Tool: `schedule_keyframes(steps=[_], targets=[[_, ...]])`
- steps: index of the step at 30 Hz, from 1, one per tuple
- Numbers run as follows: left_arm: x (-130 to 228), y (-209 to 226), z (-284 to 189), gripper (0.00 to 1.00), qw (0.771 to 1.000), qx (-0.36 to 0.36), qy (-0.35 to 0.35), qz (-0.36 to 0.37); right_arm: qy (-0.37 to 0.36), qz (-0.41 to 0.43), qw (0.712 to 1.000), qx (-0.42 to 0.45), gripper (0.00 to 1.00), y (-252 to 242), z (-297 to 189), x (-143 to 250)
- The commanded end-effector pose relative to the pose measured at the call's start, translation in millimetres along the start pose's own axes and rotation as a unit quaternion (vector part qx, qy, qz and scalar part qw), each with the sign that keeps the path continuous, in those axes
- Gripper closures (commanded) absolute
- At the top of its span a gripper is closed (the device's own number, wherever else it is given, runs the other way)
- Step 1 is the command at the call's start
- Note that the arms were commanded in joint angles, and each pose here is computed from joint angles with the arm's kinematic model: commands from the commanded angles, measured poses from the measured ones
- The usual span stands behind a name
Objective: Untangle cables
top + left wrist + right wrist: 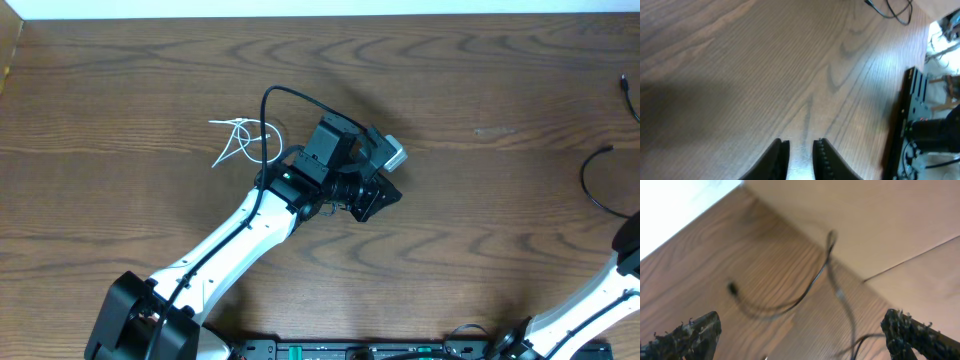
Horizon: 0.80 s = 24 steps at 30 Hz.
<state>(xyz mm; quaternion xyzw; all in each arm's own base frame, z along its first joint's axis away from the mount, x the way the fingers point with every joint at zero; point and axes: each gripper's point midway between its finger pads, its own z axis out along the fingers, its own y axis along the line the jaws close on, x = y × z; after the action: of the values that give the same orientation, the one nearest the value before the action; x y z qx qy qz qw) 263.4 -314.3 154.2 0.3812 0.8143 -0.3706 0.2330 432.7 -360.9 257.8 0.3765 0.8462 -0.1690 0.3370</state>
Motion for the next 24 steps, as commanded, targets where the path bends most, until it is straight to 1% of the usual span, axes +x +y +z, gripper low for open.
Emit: schedule_keyframes(steps=[1,2,3,4,5,6,8,12,16,21,24], targets=[[-0.5,5.0,-2.7,0.75,1.000,-0.021,-0.003,0.001,0.031,-0.006,0.998,-0.051,0.01,37.0,-1.9,17.5],[-0.9,7.8,-2.9,0.75,1.000,-0.029,-0.003,0.001,0.039,-0.004,0.998,-0.054,0.01,43.2,-3.4,22.4],[-1.3,10.2,-3.0,0.70,0.999,-0.036,-0.004,0.002,0.044,-0.009,0.997,-0.060,0.01,50.0,-4.8,25.6],[-1.5,12.5,-3.2,0.64,0.999,-0.043,-0.004,0.002,0.049,-0.015,0.996,-0.067,0.01,57.0,-6.4,28.9],[-1.7,14.4,-3.4,0.56,0.999,-0.048,-0.005,0.002,0.053,-0.023,0.996,-0.073,0.01,63.8,-8.1,32.2],[-1.9,16.9,-3.6,0.51,0.998,-0.056,-0.005,0.002,0.063,-0.044,0.993,-0.086,0.01,76.1,-11.4,39.3],[-1.8,21.5,-4.3,0.46,0.998,-0.069,-0.005,0.002,0.078,-0.072,0.988,-0.109,0.01,94.6,-17.2,50.6],[-2.9,45.2,-11.5,0.37,0.992,-0.124,-0.009,-0.005,0.117,-0.116,0.978,-0.131,0.01,131.7,-33.4,81.3],[-2.7,83.9,-31.4,0.36,0.981,-0.190,-0.020,-0.044,0.145,-0.153,0.966,-0.148,0.01,164.2,-50.6,107.7],[3.2,128.4,-64.2,0.36,0.968,-0.232,-0.035,-0.094,0.160,-0.195,0.953,-0.170,0.01,201.2,-71.3,132.8],[8.9,159.7,-91.4,0.36,0.955,-0.263,-0.051,-0.128,0.171,-0.218,0.944,-0.179,0.01,218.3,-83.9,149.1]])
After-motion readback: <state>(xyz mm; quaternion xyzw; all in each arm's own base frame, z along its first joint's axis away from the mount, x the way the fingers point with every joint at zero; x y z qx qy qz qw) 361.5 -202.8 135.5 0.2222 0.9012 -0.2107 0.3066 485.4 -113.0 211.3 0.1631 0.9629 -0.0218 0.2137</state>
